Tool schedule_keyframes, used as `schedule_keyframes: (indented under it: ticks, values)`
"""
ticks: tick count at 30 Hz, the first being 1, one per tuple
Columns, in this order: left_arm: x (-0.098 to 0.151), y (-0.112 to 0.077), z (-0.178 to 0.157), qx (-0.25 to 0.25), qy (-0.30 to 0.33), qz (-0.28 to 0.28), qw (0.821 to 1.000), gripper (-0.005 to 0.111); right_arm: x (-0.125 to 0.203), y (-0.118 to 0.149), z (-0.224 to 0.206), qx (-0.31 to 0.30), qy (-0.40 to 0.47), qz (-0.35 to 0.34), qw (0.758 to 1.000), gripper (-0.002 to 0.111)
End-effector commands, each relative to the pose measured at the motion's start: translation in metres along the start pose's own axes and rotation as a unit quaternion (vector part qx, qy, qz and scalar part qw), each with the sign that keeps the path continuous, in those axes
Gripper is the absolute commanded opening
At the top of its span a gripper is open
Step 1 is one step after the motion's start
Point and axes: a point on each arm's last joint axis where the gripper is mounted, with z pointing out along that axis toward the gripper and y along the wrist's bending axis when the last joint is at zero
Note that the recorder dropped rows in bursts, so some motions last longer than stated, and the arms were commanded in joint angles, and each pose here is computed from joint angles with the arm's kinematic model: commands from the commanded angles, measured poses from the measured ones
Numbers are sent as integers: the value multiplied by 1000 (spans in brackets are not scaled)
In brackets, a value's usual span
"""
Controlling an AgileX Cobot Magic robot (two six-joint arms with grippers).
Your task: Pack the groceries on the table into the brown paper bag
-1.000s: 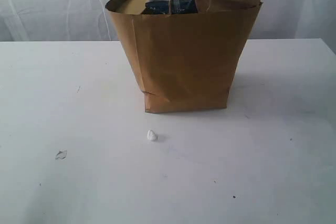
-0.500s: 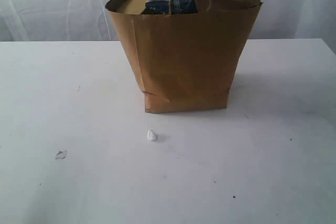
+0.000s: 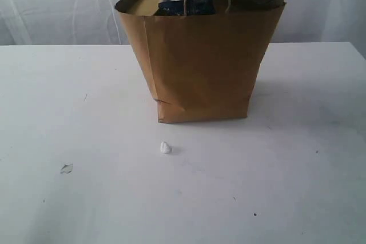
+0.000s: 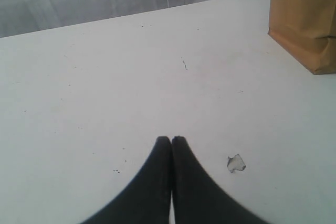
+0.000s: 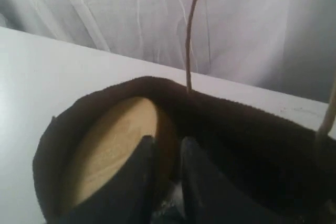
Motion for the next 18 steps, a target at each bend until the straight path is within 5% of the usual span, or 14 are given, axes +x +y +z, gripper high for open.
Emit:
schedule_keyframes:
  ticks: [1,5,10,13,18]
  values:
    - [2,-1,-1,3,-2,1,1000,0,3,-1,-2,-1,26,4,1000,22]
    - [2,-1,-1,3,-2,1,1000,0,-6,3,-19,-6,20,0,1000,22]
    - [2,-1,-1,3,-2,1,1000,0,-28,14,-78,1,25,-98,995,22]
    - [2,-1,-1,3,-2,1,1000,0,-22,12,-119,32,119,-148,981,21]
    - [2,-1,-1,3,-2,1,1000,0,-11,1,-167,106,236,-177,950,0]
